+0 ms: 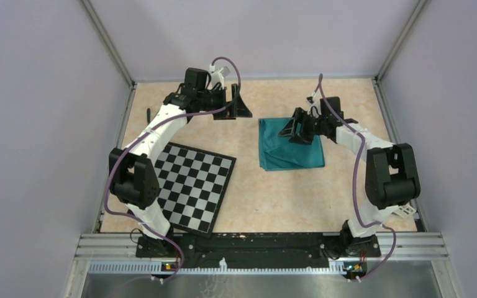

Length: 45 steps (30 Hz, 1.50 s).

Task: Fold the napkin into a case and place the utensils inside
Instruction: Fold the rectangle-folded napkin at the center of the board.

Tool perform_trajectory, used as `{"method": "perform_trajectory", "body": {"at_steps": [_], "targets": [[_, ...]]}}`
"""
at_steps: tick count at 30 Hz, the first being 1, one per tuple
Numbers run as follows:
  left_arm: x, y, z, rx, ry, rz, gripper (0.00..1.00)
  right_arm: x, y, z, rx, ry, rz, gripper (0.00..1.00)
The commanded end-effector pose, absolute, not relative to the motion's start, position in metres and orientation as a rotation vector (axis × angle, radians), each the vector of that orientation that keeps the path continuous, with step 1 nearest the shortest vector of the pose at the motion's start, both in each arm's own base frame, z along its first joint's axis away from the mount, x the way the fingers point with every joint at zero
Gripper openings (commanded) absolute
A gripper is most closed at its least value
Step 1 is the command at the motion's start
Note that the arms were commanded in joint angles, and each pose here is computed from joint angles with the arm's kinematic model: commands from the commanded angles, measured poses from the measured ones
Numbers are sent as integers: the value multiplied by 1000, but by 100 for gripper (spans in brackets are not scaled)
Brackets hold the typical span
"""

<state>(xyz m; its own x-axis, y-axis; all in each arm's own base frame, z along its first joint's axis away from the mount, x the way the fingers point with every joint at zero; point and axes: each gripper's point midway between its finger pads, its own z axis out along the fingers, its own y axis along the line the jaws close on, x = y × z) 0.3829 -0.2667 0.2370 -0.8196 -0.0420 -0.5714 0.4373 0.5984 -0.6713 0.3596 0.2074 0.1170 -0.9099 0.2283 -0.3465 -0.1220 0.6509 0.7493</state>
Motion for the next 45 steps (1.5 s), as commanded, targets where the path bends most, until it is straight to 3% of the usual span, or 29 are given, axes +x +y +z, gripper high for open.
{"method": "perform_trajectory", "body": {"at_steps": [1,20,31,40,42,45], "targets": [[388,-265,262,355,2190,-1140,99,371,182,100,157,2461,994,68],[388,-266,257,352,2204,-1151,99,351,211,47,151,2569,1096,61],[395,-261,253,347,2204,-1093,99,270,275,72,-73,2621,1299,59],[407,-261,220,366,2235,-1032,99,295,211,80,133,2537,989,64],[405,-270,205,395,2256,-1084,98,299,185,73,234,2538,873,57],[401,-283,182,426,2307,-1082,95,308,150,63,319,2530,654,31]]}}
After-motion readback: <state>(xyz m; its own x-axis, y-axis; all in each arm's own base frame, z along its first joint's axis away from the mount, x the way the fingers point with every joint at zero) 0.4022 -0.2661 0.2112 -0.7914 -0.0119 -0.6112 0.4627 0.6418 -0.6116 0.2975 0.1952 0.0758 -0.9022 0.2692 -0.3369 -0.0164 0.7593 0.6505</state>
